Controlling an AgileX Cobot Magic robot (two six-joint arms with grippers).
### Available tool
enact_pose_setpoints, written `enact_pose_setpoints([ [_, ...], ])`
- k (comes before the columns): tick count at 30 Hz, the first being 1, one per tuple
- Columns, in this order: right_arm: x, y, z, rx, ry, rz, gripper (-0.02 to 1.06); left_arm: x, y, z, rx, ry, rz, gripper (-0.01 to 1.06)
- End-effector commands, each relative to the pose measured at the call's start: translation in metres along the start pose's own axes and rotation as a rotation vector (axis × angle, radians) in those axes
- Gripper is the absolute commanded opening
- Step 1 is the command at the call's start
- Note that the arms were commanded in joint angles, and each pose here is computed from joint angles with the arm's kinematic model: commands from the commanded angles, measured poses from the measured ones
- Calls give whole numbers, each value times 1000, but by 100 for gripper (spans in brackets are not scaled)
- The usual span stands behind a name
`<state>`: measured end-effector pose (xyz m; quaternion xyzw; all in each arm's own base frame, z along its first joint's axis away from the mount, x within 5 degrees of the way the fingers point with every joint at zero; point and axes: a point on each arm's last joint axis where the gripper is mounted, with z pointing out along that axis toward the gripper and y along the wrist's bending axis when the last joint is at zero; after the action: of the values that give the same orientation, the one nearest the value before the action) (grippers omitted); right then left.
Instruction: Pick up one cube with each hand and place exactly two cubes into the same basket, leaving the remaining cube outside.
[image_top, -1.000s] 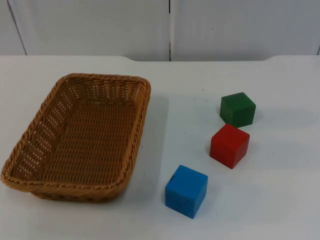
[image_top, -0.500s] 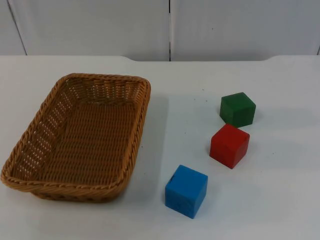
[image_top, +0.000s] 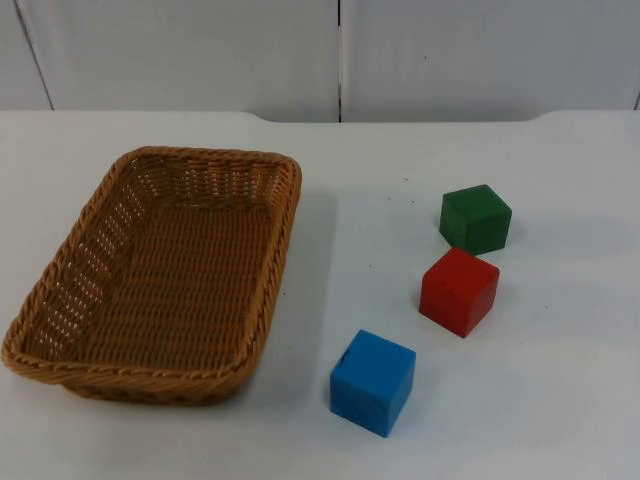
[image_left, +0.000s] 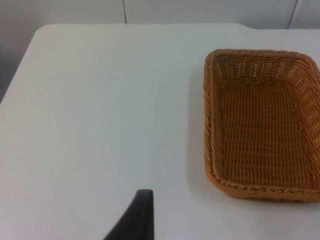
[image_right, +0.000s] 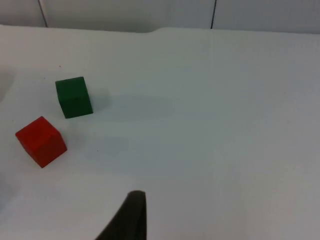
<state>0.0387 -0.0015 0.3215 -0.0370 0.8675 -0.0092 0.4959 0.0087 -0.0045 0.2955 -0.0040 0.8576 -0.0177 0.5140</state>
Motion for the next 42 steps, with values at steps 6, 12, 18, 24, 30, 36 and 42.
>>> enact_pose_setpoints([
  [6, -13, 2, 22, -19, 65, 12, 105, -6, -2, 4, 19, 7, -16, 105],
  [12, -20, 4, 47, -22, 149, 8, 105, -12, -2, 11, 28, 24, -26, 105],
  [18, -26, 5, 75, -26, 206, 5, 105, -18, -3, 20, 39, 48, -40, 105],
  [24, -30, 8, 105, -44, 270, 21, 105, -27, -4, 38, 57, 91, -68, 105],
  [30, -43, 8, 121, -45, 332, 20, 105, -33, -3, 55, 55, 139, -48, 105],
  [36, -70, 8, 136, -44, 329, 18, 105, -41, -2, 77, 60, 177, -52, 105],
  [42, -95, 8, 142, -43, 290, 19, 105, -50, -4, 90, 83, 196, -53, 105],
])
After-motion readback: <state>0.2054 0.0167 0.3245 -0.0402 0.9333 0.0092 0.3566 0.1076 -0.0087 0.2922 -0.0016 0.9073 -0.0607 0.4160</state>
